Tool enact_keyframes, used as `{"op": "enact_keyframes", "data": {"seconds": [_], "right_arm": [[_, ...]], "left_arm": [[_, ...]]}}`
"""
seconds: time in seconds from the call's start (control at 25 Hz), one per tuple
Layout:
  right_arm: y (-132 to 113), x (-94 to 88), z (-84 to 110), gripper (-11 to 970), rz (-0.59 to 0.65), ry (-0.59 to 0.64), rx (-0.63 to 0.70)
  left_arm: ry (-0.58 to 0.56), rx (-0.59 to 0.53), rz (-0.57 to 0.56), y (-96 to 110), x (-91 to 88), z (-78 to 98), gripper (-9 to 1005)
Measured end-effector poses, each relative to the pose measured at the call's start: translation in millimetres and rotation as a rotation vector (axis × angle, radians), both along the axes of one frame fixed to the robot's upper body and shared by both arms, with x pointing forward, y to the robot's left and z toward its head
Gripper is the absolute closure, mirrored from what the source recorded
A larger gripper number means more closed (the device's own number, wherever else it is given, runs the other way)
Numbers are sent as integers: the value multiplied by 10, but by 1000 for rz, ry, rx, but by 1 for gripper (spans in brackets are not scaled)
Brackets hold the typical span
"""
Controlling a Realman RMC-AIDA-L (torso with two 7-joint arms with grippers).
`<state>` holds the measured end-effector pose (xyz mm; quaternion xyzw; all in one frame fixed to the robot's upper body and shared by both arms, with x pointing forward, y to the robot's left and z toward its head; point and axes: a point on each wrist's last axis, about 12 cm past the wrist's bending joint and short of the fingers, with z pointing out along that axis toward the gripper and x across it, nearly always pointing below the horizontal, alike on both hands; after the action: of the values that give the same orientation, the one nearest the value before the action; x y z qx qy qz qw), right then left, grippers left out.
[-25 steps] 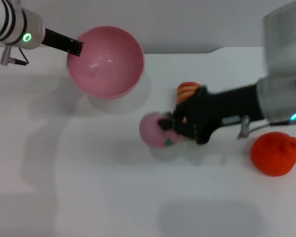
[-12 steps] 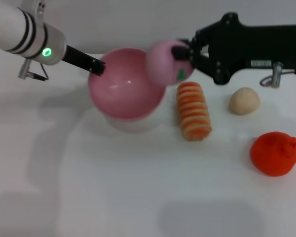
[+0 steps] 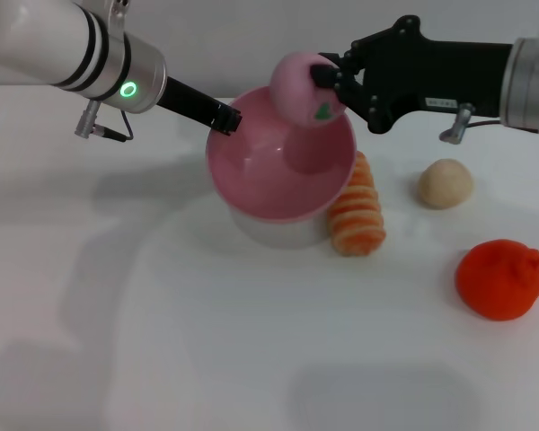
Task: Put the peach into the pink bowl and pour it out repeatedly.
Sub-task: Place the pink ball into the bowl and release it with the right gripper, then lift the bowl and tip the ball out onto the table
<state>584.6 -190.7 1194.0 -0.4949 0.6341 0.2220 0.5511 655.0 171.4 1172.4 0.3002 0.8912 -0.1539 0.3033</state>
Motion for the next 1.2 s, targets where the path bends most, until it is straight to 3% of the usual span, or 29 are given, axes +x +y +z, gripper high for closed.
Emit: {"op": "enact_keyframes", "data": {"seconds": [0.4, 0.64, 0.76, 0.88, 1.0, 1.2], "right_arm": [[13, 71, -55, 811, -33, 9, -5], [-25, 75, -54, 573, -47, 6, -2], [-54, 69, -42, 555, -57, -7, 13], [-168, 56, -9, 537, -98, -58, 102], [-367, -19, 1, 519, -133, -149, 274], [-710, -287, -136, 516, -182, -415, 546]], "left_arm": [[-12, -7, -19, -60, 2, 45, 950], [-18, -9, -19, -80, 10, 49, 950], [-22, -9, -16, -81, 18, 46, 950], [-53, 0, -17, -79, 35, 36, 951], [-94, 19, -30, -91, 44, 13, 952], [-181, 66, -58, -157, 48, -62, 952]]}}
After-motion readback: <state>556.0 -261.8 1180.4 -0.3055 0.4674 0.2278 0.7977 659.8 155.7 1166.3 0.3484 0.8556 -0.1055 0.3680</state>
